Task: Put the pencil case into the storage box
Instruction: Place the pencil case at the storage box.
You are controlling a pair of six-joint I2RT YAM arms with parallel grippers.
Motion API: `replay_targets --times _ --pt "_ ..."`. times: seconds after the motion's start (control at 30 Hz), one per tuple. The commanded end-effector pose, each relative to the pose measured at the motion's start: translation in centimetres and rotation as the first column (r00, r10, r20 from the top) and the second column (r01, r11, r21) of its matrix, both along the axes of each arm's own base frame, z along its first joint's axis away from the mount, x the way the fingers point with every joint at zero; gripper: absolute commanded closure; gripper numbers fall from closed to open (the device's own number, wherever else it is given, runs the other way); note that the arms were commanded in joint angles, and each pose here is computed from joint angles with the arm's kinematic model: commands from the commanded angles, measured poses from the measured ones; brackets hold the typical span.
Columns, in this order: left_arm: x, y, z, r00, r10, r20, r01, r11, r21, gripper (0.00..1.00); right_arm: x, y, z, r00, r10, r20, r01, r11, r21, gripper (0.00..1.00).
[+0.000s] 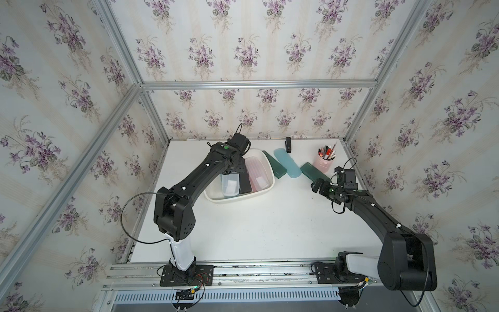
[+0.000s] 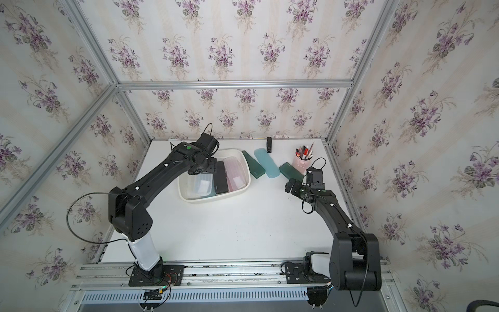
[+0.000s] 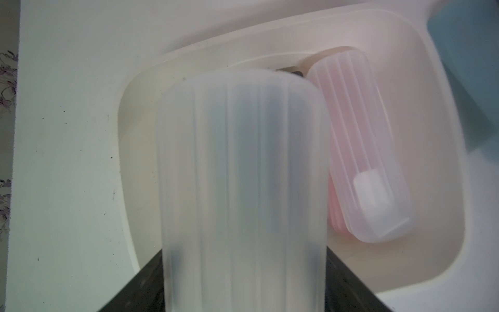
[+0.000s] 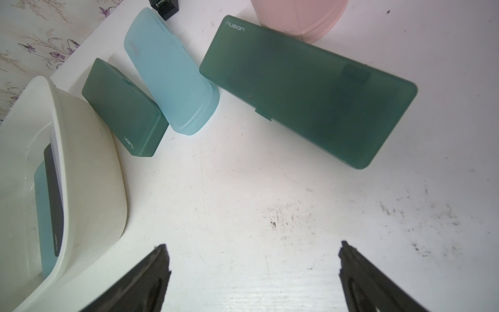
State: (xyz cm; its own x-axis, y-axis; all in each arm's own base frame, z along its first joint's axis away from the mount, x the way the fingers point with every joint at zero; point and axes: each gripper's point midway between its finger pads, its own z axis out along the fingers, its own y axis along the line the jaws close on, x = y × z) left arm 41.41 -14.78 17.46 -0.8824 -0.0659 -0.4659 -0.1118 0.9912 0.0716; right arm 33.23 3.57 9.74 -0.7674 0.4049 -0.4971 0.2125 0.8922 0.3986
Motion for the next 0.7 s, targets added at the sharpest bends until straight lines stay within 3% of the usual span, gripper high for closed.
replay_targets --times 0.0,0.27,0.67 --pt "2.1 0.9 -1.5 0.999 0.048 0.006 -0.048 0.999 -0.001 0.25 0.3 0.2 0.5 1.000 0.014 0.023 -0.014 1.000 0.009 0.00" --pt "3.5 4.1 -7.8 0.990 0.117 -0.082 -0.115 0.993 0.025 0.25 -0.2 0.1 0.1 1.000 0.022 0.012 -0.022 1.000 -0.004 0.00" --pt "4.9 8.2 -11.1 0.983 0.137 -0.125 -0.125 0.987 0.099 0.25 0.6 -0.1 0.8 1.000 0.010 0.014 -0.010 1.000 -0.014 0.00"
